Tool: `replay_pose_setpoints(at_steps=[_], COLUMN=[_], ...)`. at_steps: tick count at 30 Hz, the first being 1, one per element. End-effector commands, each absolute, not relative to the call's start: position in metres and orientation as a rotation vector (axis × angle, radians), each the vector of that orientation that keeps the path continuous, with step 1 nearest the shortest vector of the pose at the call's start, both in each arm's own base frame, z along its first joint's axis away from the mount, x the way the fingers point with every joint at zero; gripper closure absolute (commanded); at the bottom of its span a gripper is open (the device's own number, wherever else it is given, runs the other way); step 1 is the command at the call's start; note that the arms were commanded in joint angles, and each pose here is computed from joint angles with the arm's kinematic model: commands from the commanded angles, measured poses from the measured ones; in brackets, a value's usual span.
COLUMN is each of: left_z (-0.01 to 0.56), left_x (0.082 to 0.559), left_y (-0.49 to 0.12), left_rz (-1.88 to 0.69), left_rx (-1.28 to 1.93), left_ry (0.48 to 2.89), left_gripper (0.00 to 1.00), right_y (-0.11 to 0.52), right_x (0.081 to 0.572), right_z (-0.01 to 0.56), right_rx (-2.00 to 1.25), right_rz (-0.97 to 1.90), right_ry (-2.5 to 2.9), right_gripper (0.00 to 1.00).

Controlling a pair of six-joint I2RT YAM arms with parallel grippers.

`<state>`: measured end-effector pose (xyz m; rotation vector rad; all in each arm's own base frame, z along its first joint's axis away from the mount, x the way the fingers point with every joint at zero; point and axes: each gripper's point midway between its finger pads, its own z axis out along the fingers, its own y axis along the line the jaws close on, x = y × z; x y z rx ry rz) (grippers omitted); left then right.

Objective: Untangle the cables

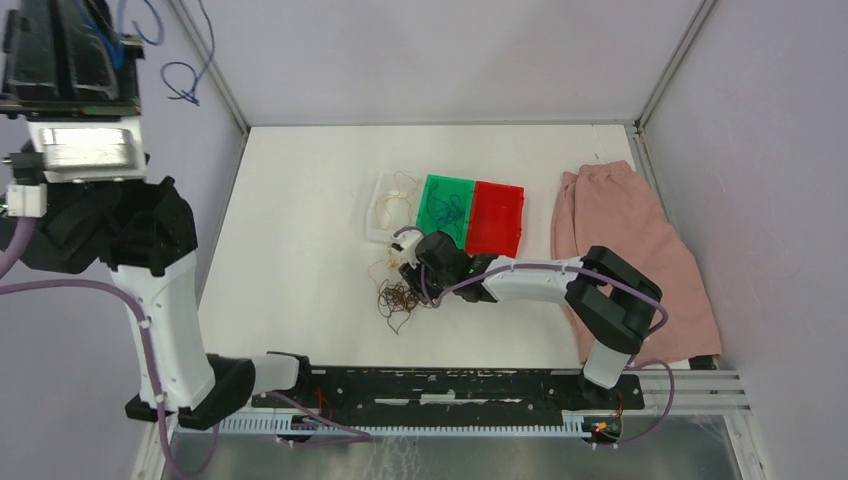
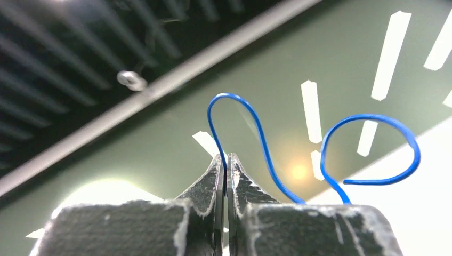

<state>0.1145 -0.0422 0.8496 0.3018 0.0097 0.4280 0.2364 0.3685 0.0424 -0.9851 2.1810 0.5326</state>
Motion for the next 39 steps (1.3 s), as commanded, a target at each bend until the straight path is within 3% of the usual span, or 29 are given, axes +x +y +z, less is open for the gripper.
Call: replay_pose_setpoints(at_steps=[1,6,15,21,28,34,39], left_z=[0.788,0.71,0.581,0.536,0.534,0.538,0.543], left_x=[0.139,0.164,0.2,0.205,0.205,0.201,0.198], left_y=[-0.093,-0.129,-0.146,-0.149,-0.149,-0.148,-0.148], left_rz=[0.269,0.037,-0.191,-0.27,-0.268,-0.265,-0.266], left_rx=[0.625,0.847,0.94,0.947,0.945,0.943,0.942], left_ry=[0.157,0.363,0.691,0.787,0.791,0.781,0.771], left_gripper=[0.97,0.97,0.97,0.97,0.97,0.97,0.97], right_y=[0.388,0.398,0.375,0.358,0.334,0.302,0.253], right_x=[0.234,0.217,0.202,0.2,0.186,0.177,0.196], right_z=[0.106,0.16,0.231,0.26,0.197,0.137,0.134], right_rx=[-1.022,-1.09,-1.132,-1.127,-1.337,-1.27,-1.215], right_rz=[0.643,0.786,0.795,0.752,0.6,0.428,-0.01], right_ry=[2.068,1.994,1.878,1.827,2.103,2.445,2.561], right_gripper=[0.46,0.26,0.11,0.03,0.01,0.03,0.07])
